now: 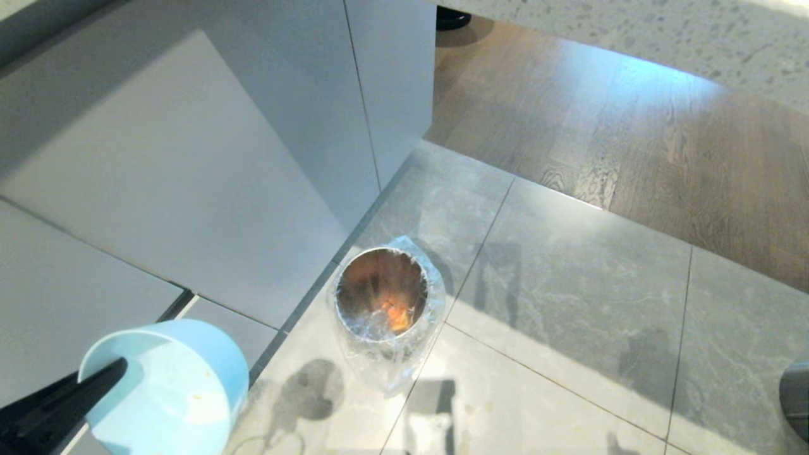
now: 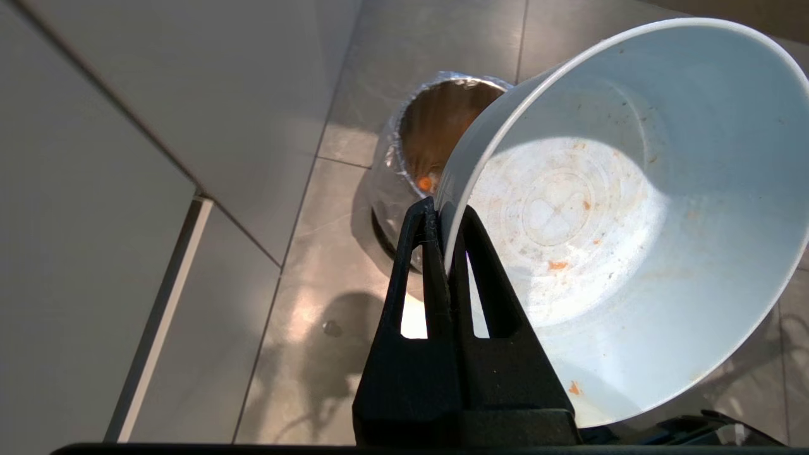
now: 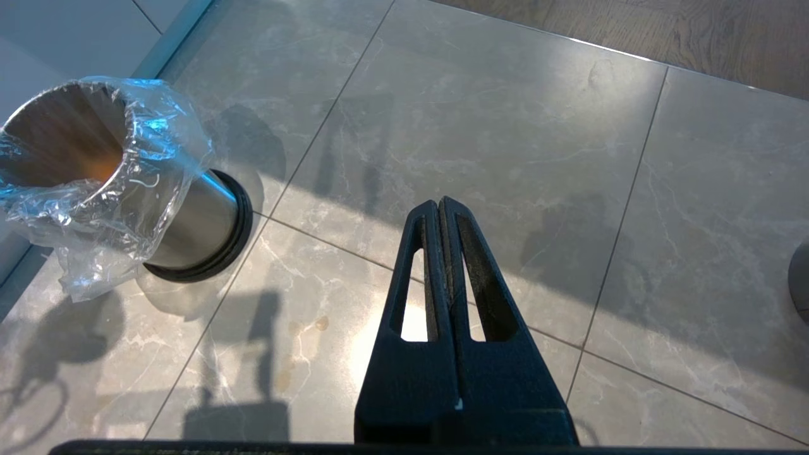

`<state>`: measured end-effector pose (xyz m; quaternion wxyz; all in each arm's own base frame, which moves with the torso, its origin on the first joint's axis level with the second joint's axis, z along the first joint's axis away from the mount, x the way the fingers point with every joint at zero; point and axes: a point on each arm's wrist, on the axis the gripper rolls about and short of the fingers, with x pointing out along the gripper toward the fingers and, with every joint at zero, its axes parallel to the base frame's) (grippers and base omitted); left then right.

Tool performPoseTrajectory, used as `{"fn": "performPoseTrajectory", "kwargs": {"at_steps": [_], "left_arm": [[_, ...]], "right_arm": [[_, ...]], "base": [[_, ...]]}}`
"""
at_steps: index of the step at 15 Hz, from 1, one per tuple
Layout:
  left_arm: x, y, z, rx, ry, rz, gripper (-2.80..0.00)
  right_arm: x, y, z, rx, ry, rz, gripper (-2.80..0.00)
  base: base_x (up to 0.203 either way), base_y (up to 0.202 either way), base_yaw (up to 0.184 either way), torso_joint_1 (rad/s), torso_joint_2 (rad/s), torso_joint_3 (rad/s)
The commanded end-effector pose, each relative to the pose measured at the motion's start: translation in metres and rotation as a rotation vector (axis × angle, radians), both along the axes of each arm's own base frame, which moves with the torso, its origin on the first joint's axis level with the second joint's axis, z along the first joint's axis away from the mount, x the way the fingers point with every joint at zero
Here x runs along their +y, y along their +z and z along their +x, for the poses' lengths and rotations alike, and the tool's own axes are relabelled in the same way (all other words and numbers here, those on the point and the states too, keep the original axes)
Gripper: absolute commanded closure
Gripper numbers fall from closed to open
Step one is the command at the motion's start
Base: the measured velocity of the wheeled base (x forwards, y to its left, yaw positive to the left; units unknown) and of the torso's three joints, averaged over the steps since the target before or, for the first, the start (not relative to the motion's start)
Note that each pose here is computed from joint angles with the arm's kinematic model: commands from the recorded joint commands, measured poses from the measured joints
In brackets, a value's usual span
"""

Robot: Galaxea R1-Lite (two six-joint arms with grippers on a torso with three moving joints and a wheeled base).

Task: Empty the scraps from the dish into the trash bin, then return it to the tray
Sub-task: Put the bowl back to the table

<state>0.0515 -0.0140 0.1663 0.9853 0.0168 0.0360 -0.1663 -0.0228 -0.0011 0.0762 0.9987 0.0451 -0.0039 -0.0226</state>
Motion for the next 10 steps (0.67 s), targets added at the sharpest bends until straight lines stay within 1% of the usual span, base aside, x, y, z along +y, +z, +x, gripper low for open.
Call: {"fn": "performPoseTrajectory", "kwargs": {"at_steps": [1,3,6,8,10], "left_arm": [[0.006,-0.007,-0.016,-0.058,0.063,-0.020,0.00],[0.010,-0.024,-0.026,-0.067,0.146,-0.027,0.00],[0.012,-0.049,-0.042,-0.094,0.223,-0.027,0.00],[0.012,-0.059,-0.050,-0.084,0.261,-0.022,0.00],[0.012,-0.067,-0.053,-0.031,0.267,-0.009,0.00]], "right_arm": [[0.000,0.000,0.000,0.000,0.000,0.000,0.00],[0.000,0.000,0.000,0.000,-0.001,0.000,0.00],[0.000,0.000,0.000,0.000,0.001,0.000,0.00],[0.000,0.000,0.000,0.000,0.000,0.000,0.00],[0.000,0.000,0.000,0.000,-0.001,0.000,0.00]], "base": [[0.000,0.000,0.000,0.000,0.00,0.000],[0.000,0.000,0.000,0.000,0.00,0.000],[0.000,0.000,0.000,0.000,0.00,0.000],[0.000,0.000,0.000,0.000,0.00,0.000],[0.000,0.000,0.000,0.000,0.00,0.000]]}}
